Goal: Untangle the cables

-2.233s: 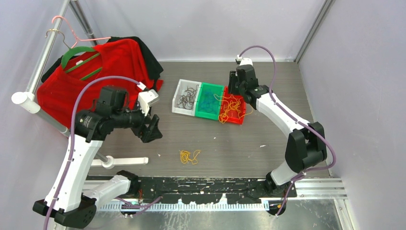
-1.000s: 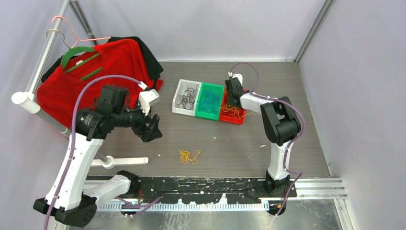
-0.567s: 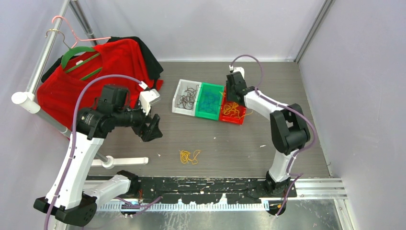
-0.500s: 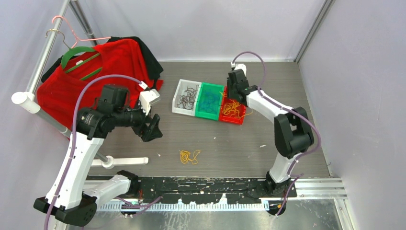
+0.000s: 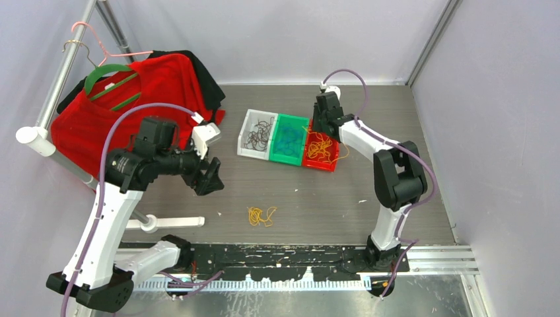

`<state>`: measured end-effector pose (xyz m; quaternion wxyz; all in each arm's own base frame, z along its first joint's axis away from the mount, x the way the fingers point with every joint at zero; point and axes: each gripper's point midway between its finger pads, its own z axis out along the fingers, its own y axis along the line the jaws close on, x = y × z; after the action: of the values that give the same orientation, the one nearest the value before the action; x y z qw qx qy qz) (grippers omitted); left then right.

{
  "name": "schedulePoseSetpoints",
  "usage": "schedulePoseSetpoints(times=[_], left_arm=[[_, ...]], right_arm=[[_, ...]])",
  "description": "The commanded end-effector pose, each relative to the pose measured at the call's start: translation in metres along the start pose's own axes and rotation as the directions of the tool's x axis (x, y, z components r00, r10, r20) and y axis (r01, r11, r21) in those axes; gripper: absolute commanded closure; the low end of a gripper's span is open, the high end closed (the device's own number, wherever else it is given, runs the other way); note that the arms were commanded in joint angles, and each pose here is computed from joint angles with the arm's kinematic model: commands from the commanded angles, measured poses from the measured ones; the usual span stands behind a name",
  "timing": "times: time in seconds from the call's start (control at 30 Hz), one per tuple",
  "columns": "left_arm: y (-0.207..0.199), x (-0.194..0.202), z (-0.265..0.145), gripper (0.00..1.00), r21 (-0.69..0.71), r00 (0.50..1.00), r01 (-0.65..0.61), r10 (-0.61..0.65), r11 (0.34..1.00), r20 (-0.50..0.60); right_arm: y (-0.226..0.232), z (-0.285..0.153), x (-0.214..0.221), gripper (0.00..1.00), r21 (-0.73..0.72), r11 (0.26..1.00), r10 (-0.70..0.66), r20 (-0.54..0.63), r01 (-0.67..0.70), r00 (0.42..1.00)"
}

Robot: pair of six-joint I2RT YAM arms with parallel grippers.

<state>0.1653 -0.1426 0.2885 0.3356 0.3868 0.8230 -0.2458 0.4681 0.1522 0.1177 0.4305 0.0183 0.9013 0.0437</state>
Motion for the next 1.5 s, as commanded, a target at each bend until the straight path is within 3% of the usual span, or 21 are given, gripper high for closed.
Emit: schedulePoseSetpoints(times=[0.0, 0.13, 0.47, 0.63, 0.77, 0.83, 0.93, 1.03, 1.1, 1.23, 1.33, 1.47], left_arm=[[-0.004, -0.003, -0.005, 0.24, 0.004, 0.999, -0.039, 0.039, 0.999, 0.026], [-0.003, 0.000, -0.005, 0.24, -0.003, 0.999, -0.038, 0.038, 0.999, 0.022], [-0.003, 0.002, -0.007, 0.24, -0.015, 0.998, -0.051, 0.051, 0.999, 0.021], [-0.001, 0.004, -0.005, 0.24, -0.017, 0.999, -0.050, 0.050, 0.999, 0.015], [0.003, 0.009, 0.001, 0.23, -0.018, 0.999, -0.037, 0.037, 0.999, -0.010], [0.007, 0.010, 0.005, 0.21, -0.018, 1.000, -0.019, 0.019, 1.000, -0.023], [0.015, 0.009, 0.009, 0.14, -0.033, 0.999, 0.018, -0.020, 0.999, -0.032], [0.025, 0.005, 0.010, 0.07, -0.045, 0.998, 0.059, -0.060, 0.997, -0.031], [0.034, 0.004, 0.010, 0.04, -0.056, 0.995, 0.090, -0.092, 0.994, -0.035], [0.040, 0.003, 0.009, 0.03, -0.038, 0.990, 0.129, -0.131, 0.991, -0.053], [0.040, 0.009, 0.013, 0.03, -0.025, 0.988, 0.130, -0.132, 0.991, -0.074], [0.044, 0.016, 0.017, 0.03, -0.029, 0.987, 0.137, -0.139, 0.990, -0.081]], right_arm=[[0.005, 0.017, -0.018, 0.68, -0.013, 0.995, 0.103, 0.061, -0.102, 0.993], [-0.001, 0.032, -0.003, 0.80, 0.020, 0.993, 0.118, 0.048, -0.119, 0.992], [-0.014, 0.036, 0.033, 0.88, 0.081, 0.993, 0.089, 0.020, -0.090, 0.996], [-0.027, 0.012, 0.013, 0.71, 0.126, 0.991, 0.033, 0.093, -0.044, 0.995], [-0.012, -0.026, -0.030, 0.66, 0.034, 0.999, 0.008, 0.213, -0.016, 0.977], [0.001, -0.045, -0.044, 0.59, -0.020, 1.000, 0.007, 0.247, -0.002, 0.969], [0.014, -0.075, -0.059, 0.53, -0.058, 0.998, -0.008, 0.302, 0.027, 0.953], [0.027, -0.098, -0.057, 0.47, -0.095, 0.995, -0.006, 0.266, 0.033, 0.964], [0.040, -0.114, -0.048, 0.39, -0.124, 0.990, -0.035, 0.259, 0.069, 0.965], [0.081, -0.149, -0.003, 0.02, -0.234, 0.961, -0.096, 0.209, 0.145, 0.973], [0.129, -0.180, 0.050, 0.00, -0.397, 0.883, -0.185, 0.196, 0.250, 0.963], [0.192, -0.219, 0.132, 0.04, -0.634, 0.698, -0.307, 0.154, 0.333, 0.939]])
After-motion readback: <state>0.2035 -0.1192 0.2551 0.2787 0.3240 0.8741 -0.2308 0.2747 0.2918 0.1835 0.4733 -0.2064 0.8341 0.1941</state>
